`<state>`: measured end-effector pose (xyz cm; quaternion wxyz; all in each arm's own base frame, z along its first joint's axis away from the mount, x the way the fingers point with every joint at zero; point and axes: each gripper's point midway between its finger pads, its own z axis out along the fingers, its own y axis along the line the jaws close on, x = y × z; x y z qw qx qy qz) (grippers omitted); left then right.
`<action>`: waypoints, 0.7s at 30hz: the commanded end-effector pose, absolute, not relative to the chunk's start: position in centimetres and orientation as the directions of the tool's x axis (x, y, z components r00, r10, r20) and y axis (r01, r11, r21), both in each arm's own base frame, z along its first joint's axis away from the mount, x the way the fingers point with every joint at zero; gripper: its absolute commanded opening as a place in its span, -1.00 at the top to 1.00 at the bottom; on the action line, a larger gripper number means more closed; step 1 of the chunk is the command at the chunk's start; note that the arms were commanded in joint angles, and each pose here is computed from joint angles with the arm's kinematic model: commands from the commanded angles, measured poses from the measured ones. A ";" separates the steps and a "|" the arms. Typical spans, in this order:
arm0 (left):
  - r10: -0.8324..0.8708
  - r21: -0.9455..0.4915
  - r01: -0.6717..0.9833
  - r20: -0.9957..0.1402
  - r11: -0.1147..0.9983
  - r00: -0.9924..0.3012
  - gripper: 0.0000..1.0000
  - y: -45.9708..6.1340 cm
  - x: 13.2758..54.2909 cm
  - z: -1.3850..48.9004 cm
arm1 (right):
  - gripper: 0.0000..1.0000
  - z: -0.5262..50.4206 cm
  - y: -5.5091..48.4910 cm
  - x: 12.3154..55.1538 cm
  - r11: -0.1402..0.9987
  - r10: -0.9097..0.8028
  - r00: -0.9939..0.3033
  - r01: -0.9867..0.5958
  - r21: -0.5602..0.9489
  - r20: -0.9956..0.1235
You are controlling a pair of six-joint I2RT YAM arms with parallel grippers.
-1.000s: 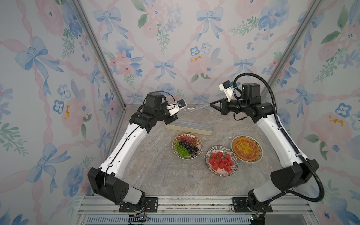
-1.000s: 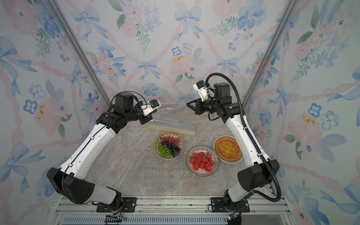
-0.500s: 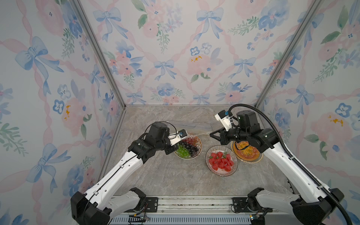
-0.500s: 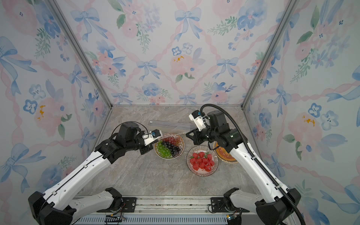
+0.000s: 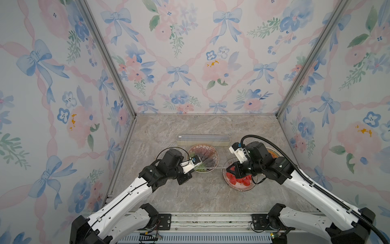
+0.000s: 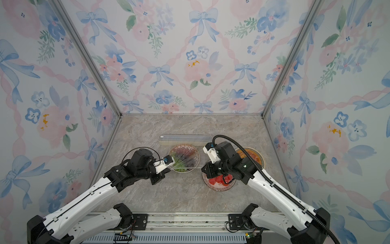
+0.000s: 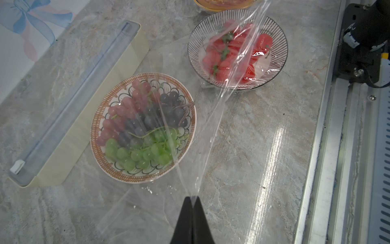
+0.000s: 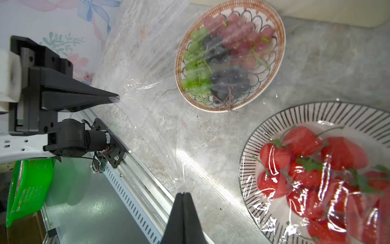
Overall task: Wrap the plate with plastic wrap
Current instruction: Cover the plate with plastic wrap.
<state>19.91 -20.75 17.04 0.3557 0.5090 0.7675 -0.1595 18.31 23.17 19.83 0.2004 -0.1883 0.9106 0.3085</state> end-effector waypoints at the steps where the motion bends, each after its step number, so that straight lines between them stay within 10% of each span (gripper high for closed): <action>1: 0.651 0.072 0.901 -0.716 0.427 -0.252 1.00 -21.4 19.5 16.7 | 1.00 17.4 23.5 17.8 0.773 -0.188 -0.891 -0.394 0.497 -0.413; 21: 0.830 -0.011 0.917 -0.421 0.398 -0.365 1.00 -21.2 20.0 6.1 | 1.00 7.9 26.9 19.8 0.829 -0.105 -0.977 -0.189 0.526 -0.186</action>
